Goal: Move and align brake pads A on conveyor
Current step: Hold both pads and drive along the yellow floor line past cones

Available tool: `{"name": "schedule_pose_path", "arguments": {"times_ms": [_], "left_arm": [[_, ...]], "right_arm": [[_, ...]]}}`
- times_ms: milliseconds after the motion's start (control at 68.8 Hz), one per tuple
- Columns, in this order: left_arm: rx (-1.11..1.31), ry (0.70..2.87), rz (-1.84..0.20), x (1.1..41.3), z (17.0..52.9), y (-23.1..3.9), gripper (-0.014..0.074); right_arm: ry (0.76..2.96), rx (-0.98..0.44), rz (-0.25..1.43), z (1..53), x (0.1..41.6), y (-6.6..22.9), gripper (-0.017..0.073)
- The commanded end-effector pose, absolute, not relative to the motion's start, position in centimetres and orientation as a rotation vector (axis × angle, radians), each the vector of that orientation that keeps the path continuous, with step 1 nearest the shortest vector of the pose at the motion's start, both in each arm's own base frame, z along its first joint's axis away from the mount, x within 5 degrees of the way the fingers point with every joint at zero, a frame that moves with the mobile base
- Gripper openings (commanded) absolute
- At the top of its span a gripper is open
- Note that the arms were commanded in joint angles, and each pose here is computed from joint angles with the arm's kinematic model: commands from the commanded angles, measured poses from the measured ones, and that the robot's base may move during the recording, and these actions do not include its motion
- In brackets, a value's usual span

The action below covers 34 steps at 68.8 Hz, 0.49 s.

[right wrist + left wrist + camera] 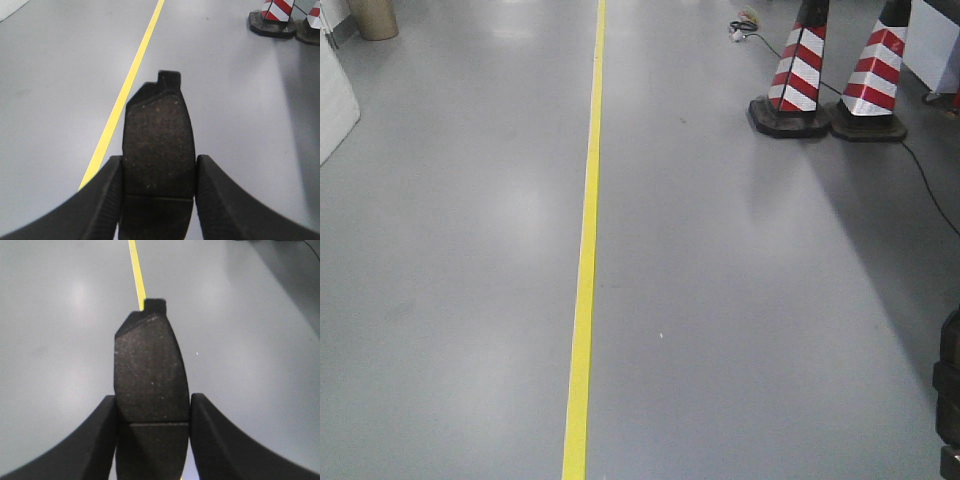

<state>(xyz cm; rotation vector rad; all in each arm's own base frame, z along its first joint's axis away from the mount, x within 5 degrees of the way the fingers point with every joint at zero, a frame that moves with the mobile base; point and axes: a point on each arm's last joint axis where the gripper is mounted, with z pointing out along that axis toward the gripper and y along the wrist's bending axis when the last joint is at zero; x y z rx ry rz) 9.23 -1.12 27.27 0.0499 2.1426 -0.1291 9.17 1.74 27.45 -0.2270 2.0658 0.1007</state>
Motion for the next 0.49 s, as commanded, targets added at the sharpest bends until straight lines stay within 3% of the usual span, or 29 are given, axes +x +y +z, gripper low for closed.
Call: {"name": "schedule_pose_path", "arguments": {"times_ms": [0,479], "left_arm": [[0.033,2.03,-0.142,9.69,28.88,-1.15,-0.0006],[0.033,2.029,-0.142,9.68,28.88,-1.15,-0.0006]], "right_arm": [[1.947,-0.215,0.097,29.22,9.58,1.75,-0.0005],[1.948,-0.215,0.097,29.21,9.6,1.75,-0.0005]]}}
